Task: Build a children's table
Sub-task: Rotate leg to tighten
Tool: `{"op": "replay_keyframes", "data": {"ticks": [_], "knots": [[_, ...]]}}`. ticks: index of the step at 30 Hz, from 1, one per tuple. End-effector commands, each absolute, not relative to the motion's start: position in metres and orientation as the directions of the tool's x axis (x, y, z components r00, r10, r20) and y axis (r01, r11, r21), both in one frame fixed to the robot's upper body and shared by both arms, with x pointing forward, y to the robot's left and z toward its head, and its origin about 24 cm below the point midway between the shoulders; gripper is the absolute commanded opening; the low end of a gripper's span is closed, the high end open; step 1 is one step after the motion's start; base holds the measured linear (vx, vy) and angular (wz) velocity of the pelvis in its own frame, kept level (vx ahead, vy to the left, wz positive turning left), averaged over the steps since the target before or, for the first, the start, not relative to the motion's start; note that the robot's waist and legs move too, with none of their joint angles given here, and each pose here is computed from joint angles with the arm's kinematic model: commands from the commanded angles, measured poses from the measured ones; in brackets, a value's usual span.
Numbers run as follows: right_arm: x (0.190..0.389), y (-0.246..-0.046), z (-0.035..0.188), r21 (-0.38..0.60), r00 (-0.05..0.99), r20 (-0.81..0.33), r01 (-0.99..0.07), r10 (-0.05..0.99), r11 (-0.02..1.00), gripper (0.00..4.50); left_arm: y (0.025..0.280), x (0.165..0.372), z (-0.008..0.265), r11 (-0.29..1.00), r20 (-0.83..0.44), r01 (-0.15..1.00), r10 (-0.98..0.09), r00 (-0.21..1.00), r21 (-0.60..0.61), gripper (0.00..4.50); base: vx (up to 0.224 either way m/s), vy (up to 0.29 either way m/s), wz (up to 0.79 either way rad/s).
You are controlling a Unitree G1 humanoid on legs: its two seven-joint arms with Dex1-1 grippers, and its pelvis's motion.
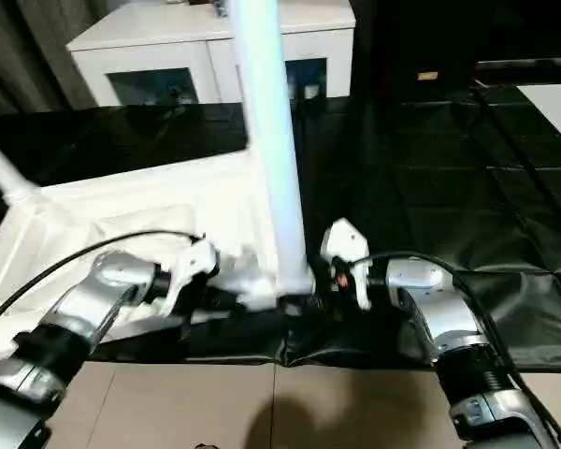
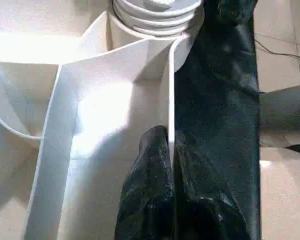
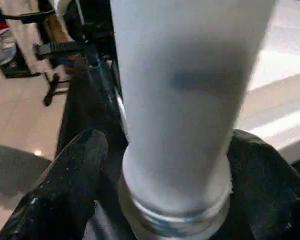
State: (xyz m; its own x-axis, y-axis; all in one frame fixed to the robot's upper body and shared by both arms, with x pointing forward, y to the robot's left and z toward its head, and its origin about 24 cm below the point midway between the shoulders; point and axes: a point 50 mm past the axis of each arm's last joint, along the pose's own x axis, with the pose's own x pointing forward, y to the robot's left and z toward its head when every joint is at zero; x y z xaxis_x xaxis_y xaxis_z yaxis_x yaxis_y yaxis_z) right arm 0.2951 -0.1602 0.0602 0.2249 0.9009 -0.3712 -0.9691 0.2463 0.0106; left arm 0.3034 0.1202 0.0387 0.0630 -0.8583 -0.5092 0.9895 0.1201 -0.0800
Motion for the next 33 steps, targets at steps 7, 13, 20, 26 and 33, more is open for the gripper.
{"op": "replay_keyframes", "data": {"ticks": [7,13,20,26,33], "knots": [[0.301,-0.150,0.061,-0.014,0.219,-0.385,-0.973,0.897,0.231,3.43,0.114,0.304,0.047,0.084,-0.494,0.995,-0.868,0.046,-0.054,0.00,0.000,0.000,0.00],[0.300,-0.152,0.062,0.008,0.202,-0.385,-0.975,0.901,0.222,2.80,0.115,0.303,0.046,0.083,-0.499,0.995,-0.866,0.044,-0.057,0.00,0.000,0.000,0.00],[0.300,-0.153,0.059,0.013,0.221,-0.381,-0.970,0.898,0.244,2.70,0.119,0.301,0.043,0.089,-0.516,0.994,-0.856,0.042,-0.066,0.00,0.000,0.000,0.00],[0.329,-0.141,0.046,-0.052,0.623,-0.333,-0.761,0.708,0.646,2.69,0.113,0.323,0.040,0.352,-0.503,0.936,-0.811,0.298,-0.013,0.00,0.000,0.000,0.00],[0.340,-0.113,0.031,-0.013,0.833,-0.340,-0.468,0.437,0.884,2.69,0.088,0.352,0.044,0.652,-0.456,0.759,-0.676,0.579,-0.002,0.00,0.000,0.000,0.00]]}}
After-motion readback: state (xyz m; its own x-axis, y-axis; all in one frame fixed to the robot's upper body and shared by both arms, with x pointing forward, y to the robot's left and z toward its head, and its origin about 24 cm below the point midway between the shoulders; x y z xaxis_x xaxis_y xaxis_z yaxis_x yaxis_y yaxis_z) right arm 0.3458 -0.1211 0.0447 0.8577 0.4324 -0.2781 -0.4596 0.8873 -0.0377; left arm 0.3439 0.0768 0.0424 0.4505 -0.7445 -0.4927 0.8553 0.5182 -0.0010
